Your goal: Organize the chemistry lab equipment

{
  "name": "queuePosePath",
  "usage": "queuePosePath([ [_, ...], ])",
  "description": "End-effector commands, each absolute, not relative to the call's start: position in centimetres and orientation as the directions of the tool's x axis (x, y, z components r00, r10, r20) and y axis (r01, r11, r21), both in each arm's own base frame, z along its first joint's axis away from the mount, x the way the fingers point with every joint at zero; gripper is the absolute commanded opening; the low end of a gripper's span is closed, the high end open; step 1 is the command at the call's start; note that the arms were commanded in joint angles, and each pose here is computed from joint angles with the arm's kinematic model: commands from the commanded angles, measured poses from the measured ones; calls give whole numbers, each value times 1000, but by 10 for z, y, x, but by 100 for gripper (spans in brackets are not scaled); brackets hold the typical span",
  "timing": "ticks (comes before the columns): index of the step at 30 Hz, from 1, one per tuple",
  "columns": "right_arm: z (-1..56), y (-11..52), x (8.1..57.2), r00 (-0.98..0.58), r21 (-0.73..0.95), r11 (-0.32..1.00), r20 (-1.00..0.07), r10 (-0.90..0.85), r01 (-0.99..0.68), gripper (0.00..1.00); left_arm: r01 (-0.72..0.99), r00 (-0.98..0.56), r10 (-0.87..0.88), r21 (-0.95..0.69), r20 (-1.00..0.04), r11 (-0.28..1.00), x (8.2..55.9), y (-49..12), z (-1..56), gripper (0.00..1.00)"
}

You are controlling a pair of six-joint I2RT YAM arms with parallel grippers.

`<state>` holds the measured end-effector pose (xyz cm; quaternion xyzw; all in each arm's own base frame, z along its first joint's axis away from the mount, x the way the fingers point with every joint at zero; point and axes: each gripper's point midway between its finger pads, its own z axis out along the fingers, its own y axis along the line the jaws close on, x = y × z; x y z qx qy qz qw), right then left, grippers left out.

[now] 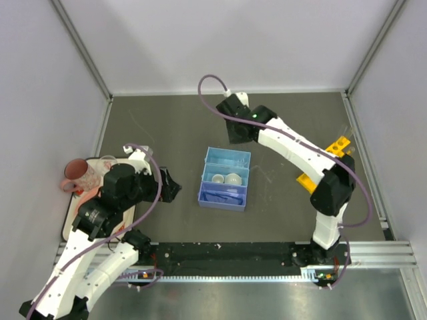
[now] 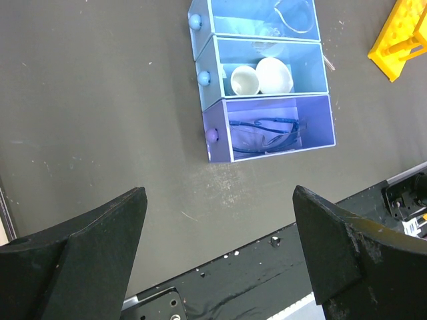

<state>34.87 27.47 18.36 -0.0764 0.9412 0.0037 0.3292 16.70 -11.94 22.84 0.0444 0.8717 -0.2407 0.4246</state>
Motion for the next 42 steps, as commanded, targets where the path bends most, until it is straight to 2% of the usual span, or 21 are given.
queuePosePath([
  [1, 258, 252, 357, -681, -40, 992, -723, -111, -120, 33, 311, -599, -132, -382, -790, 870, 177, -125, 240, 96],
  [9, 261, 195, 404, -693, -7, 1000, -721, 11, 23, 35, 315, -599, -129, -381, -790, 870, 176, -125, 239, 96],
  [10, 258, 188, 410, -694, -16, 999, -720, 18, 44, 46, 316, -597, -130, -381, -792, 869, 176, -125, 240, 96],
  [13, 245, 169, 434, -706, -34, 994, -706, 47, 100, 62, 316, -596, -129, -379, -793, 870, 176, -125, 240, 96],
  [16, 236, 161, 455, -708, -49, 991, -705, 54, 125, 74, 317, -598, -123, -375, -792, 871, 177, -125, 238, 96],
  [20, 212, 154, 476, -733, -68, 989, -679, 53, 135, 84, 318, -604, -112, -367, -789, 874, 179, -126, 235, 96],
  [29, 151, 144, 507, -787, -58, 986, -610, 90, 158, 88, 330, -616, -93, -363, -782, 871, 182, -130, 229, 96],
  [42, 101, 139, 516, -831, -76, 984, -548, 94, 162, 88, 328, -622, -74, -346, -780, 879, 184, -129, 222, 96],
])
